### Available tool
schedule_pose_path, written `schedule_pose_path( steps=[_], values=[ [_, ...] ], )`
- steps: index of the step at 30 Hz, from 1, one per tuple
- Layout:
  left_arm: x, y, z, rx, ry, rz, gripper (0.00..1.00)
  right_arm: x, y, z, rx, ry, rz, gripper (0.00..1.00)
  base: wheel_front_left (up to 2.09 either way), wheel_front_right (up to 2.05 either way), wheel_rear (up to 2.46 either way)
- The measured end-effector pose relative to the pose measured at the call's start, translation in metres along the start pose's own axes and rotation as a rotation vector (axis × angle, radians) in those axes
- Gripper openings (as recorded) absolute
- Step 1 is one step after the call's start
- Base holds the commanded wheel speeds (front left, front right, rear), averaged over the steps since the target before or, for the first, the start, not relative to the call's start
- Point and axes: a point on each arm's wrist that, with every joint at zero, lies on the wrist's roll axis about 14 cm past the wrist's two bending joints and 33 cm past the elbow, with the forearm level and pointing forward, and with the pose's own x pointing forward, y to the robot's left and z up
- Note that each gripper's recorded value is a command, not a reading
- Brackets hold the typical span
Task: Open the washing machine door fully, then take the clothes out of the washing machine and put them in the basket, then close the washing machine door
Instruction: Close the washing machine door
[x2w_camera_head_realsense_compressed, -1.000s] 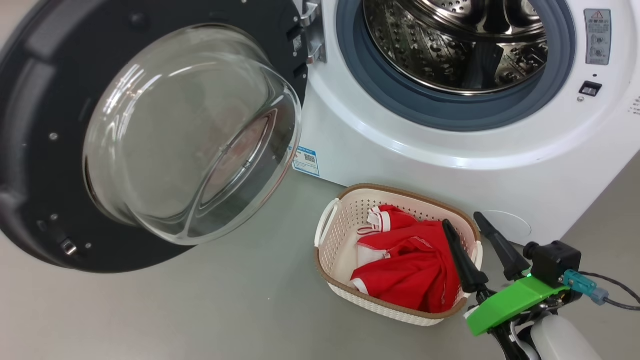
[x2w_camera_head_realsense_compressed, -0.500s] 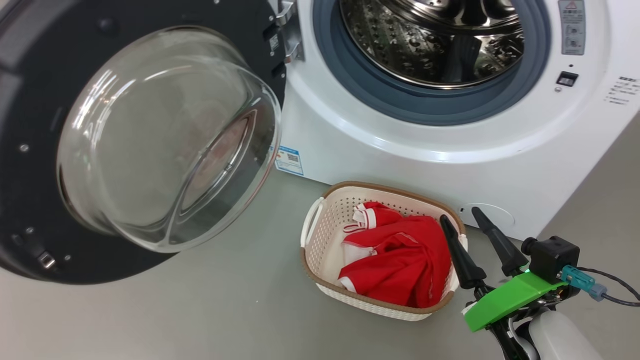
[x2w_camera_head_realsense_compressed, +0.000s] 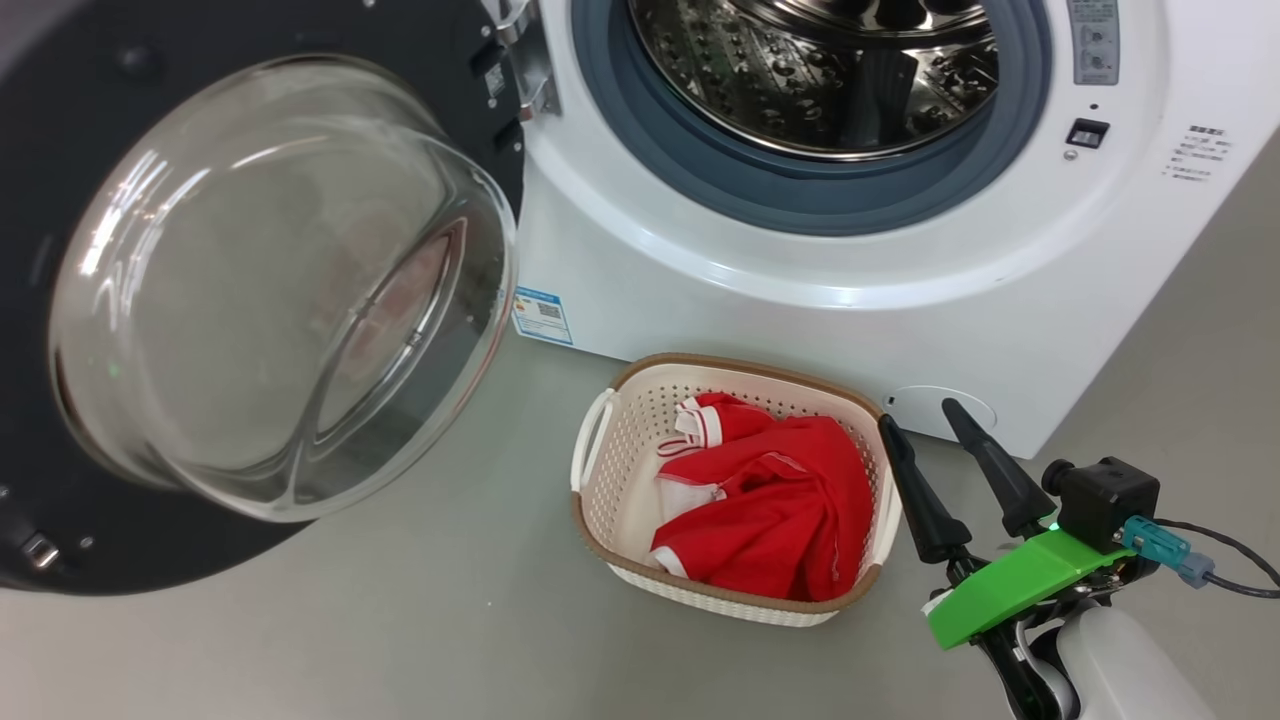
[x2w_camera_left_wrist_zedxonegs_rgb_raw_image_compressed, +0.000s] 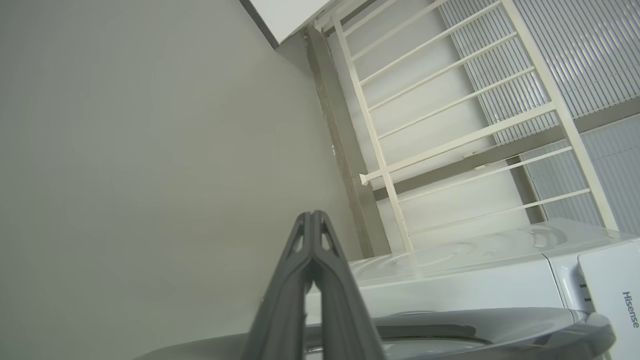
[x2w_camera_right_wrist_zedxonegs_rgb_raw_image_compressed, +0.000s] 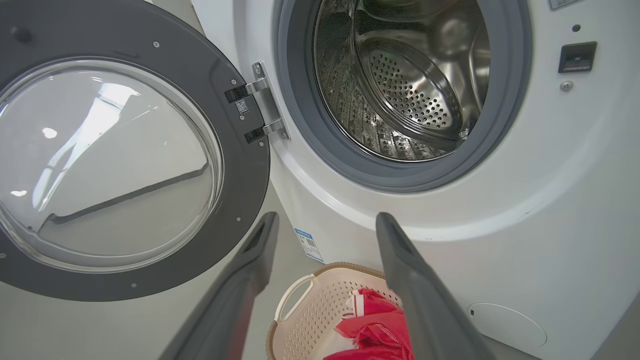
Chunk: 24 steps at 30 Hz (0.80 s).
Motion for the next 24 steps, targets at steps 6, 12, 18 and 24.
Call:
schedule_pose_path(
  steps=[6,12,18,24],
  values=[
    [0.008,0.008,-0.02,-0.091,0.08,0.012,0.0,-0.004,-0.007,0.0,-0.001,0.002,-0.019,1.0,0.0,0.0,0.0],
    [0.011,0.003,-0.043,-0.064,0.184,-0.013,0.0,-0.006,-0.011,0.0,-0.003,0.003,-0.028,1.0,0.0,0.0,0.0],
    [0.008,-0.004,-0.06,-0.029,0.281,-0.039,0.0,-0.006,-0.01,0.002,-0.005,-0.002,-0.028,1.0,0.0,0.0,0.0],
    [0.001,-0.006,-0.069,0.016,0.353,-0.053,0.0,-0.006,-0.009,0.004,-0.006,-0.008,-0.029,1.0,0.0,0.0,0.0]
  ],
)
